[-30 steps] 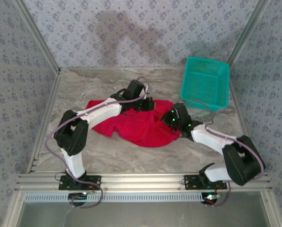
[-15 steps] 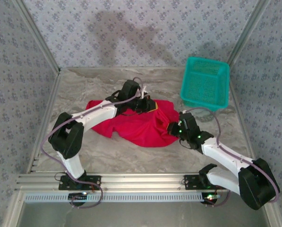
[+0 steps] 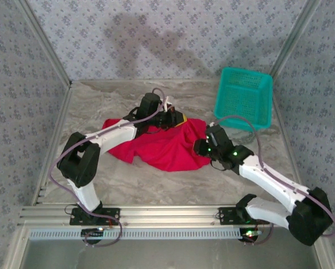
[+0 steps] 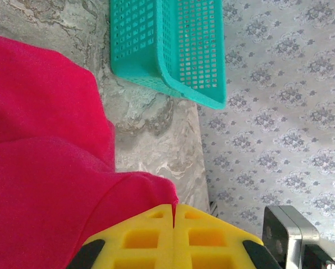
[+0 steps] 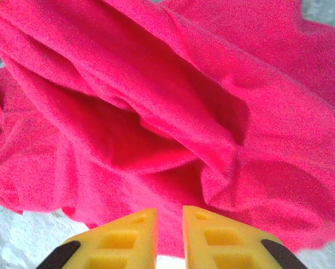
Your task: Fold the inside-out t-shirt
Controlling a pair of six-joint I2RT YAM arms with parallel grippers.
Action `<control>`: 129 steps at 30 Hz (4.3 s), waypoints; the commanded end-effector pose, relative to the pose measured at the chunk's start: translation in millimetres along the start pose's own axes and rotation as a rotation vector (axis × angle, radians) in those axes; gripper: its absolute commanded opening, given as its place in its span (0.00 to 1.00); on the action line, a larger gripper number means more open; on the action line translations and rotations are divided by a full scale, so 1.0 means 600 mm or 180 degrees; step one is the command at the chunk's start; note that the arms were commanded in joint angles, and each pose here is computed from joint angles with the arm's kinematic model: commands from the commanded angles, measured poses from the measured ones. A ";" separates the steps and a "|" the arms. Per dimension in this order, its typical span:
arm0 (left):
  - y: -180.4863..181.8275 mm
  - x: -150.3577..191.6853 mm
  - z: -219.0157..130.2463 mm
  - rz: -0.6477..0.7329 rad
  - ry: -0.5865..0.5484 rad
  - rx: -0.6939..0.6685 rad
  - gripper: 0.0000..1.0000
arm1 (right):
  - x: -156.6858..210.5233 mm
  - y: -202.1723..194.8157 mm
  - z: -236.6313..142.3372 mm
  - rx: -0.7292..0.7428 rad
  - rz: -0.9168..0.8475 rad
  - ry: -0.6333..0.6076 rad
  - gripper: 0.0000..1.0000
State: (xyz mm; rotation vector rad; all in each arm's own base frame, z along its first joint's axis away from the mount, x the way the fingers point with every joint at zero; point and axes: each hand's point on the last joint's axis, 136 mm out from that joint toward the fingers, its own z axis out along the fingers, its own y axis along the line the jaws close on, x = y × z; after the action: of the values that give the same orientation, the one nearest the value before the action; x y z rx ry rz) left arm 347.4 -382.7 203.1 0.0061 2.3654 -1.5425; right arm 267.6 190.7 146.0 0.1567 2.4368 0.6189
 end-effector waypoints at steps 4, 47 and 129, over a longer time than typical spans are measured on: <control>-0.012 0.000 0.003 0.0017 -0.0003 0.0125 0.00 | -0.049 0.018 0.069 0.0189 -0.0280 -0.0066 0.39; 0.150 -0.054 -0.120 0.0354 -0.0362 -0.1427 0.40 | -0.036 -0.029 -0.013 0.0012 0.0207 -0.0064 0.53; 0.370 0.036 -0.392 -0.0499 -0.0883 -0.2373 0.39 | -0.221 0.064 -0.017 0.0543 -0.0214 0.0322 0.00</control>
State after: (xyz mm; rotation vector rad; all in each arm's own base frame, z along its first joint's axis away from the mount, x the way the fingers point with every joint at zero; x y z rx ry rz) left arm 300.1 -78.8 83.6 -0.5313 2.6008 -0.5622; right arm 363.6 186.5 269.1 0.1042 2.4560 0.3685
